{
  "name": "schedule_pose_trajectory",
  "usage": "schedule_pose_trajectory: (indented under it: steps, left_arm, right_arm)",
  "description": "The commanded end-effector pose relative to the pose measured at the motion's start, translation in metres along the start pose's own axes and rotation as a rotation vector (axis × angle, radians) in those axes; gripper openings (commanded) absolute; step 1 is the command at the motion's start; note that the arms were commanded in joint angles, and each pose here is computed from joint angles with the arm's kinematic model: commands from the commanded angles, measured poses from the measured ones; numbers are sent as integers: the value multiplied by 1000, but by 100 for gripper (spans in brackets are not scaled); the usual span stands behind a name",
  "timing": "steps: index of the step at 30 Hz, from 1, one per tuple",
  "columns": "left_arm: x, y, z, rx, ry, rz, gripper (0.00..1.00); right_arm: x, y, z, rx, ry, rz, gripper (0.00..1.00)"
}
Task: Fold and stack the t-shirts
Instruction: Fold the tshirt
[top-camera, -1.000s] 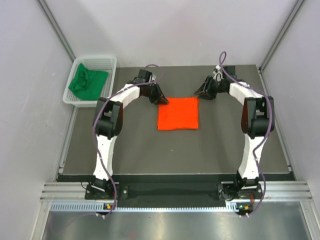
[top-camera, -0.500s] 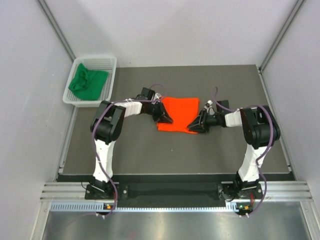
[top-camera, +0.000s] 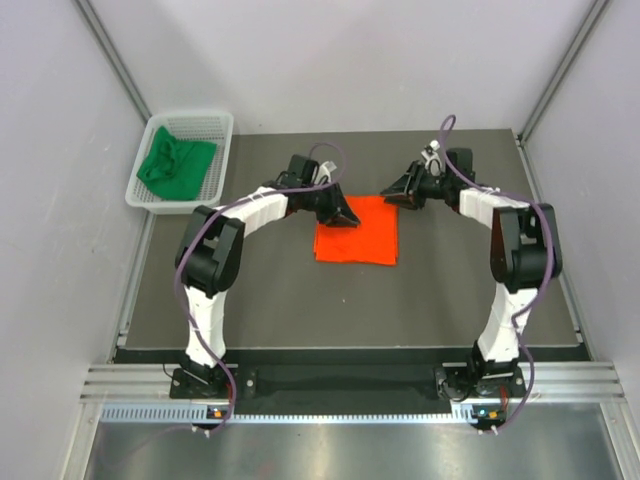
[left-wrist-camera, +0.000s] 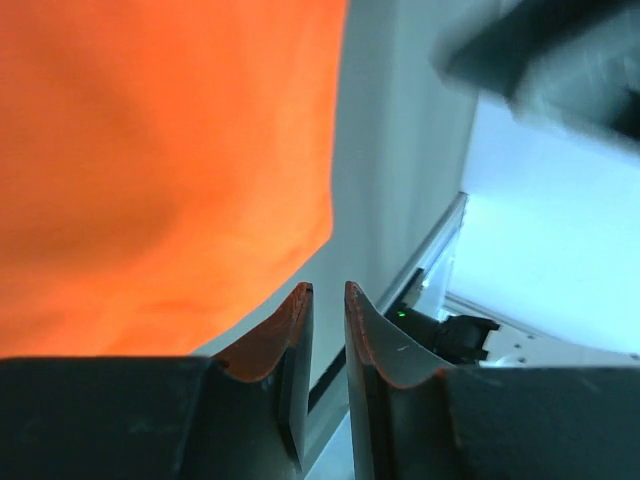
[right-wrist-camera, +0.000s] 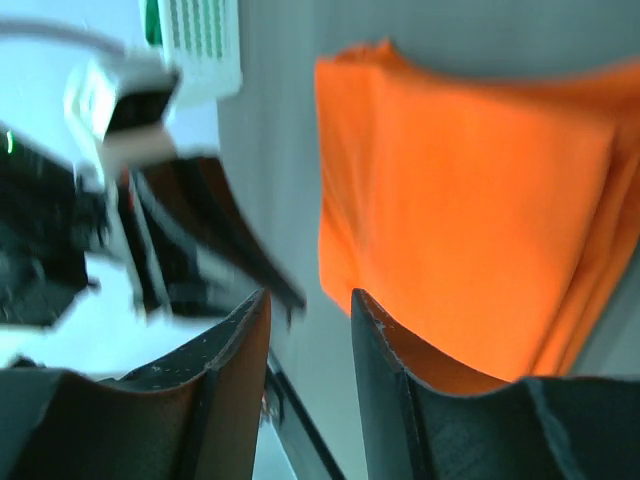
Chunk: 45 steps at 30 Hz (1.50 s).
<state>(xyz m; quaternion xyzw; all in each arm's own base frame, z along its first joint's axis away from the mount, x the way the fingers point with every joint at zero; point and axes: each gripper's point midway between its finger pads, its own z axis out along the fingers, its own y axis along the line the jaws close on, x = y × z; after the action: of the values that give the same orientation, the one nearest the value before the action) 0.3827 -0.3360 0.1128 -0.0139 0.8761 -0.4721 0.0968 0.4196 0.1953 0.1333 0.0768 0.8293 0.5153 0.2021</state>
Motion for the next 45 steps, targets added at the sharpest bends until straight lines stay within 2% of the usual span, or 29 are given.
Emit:
schedule_pose_trajectory:
  steps: [1, 7, 9, 12, 14, 16, 17, 19, 22, 24, 25, 26, 28, 29, 30, 31, 33, 34, 35, 36, 37, 38, 40, 42, 45]
  left_arm:
    - [12, -24, 21, 107, 54, -7, 24]
    - [63, 17, 53, 42, 163, -27, 22]
    - [70, 37, 56, -16, 183, 28, 19]
    - [76, 56, 45, -109, 217, 107, 21]
    - [78, 52, 34, -122, 226, 151, 22]
    - [74, 35, 18, -120, 205, 197, 23]
    - [75, 29, 11, -114, 199, 214, 24]
    - [72, 4, -12, -90, 155, 257, 25]
    - [65, -11, -46, -84, 77, 279, 30]
    - [48, -14, -72, -74, 5, 281, 38]
    - [44, -8, -79, -75, -15, 277, 45]
    - [35, -4, -86, -78, -43, 278, 60]
    - [9, 7, -99, -65, -98, 266, 77]
    - [1, 10, -101, -61, -106, 273, 91]
    - [-8, 28, -99, -81, -93, 231, 97]
    - [-24, 23, -100, -75, -114, 257, 98]
    - [-38, 42, -90, -100, -80, 238, 97]
    - [-53, 33, -92, -97, -94, 258, 95]
    - [-62, 36, -92, -97, -101, 254, 91]
    - [-74, 38, -91, -104, -112, 247, 85]
    - [-78, 39, -93, -109, -121, 228, 84]
    - [-85, 40, -97, -107, -144, 197, 84]
    - [-90, 36, -106, -116, -203, 204, 86]
    - [-94, 32, -108, -107, -247, 203, 90]
    - [-93, 38, -97, -78, -221, 156, 91]
  right_arm:
    - [-38, -12, 29, -56, -46, 64, 38]
    - [-75, -64, 64, -60, -56, 126, 36]
    - [-85, -86, 63, -43, -75, 152, 36]
    - [-102, -94, 53, -41, -99, 149, 39]
    - [-124, -103, 25, -14, -135, 162, 41]
    - [-141, -97, 10, 14, -150, 77, 45]
    - [-133, -102, -3, 80, -116, 142, 47]
    - [-137, -91, -19, 139, -108, 46, 51]
    - [-114, -78, -40, 222, -81, 29, 57]
    - [-106, -51, -56, 226, -115, -26, 62]
    - [-84, -59, -57, 241, -88, 10, 63]
    - [-77, -40, -64, 235, -101, -30, 64]
    - [-45, -42, -66, 252, -62, -27, 68]
    - [-36, -24, -72, 237, -67, -64, 69]
    - [-26, -23, -74, 239, -52, -69, 70]
    - [-9, -29, -76, 249, -32, -45, 70]
    - [5, -15, -85, 239, -39, -79, 70]
    - [22, -14, -83, 245, -2, -78, 70]
    - [25, -9, -87, 256, -6, -140, 71]
    - [37, -1, -80, 263, 27, -198, 73]
    - [57, 6, -72, 285, 85, -245, 75]
    - [56, 4, -74, 350, 72, -324, 76]
    - [73, 10, -64, 375, 109, -391, 79]
    - [82, 12, -60, 383, 105, -400, 79]
    - [93, 20, -57, 359, 113, -395, 79]
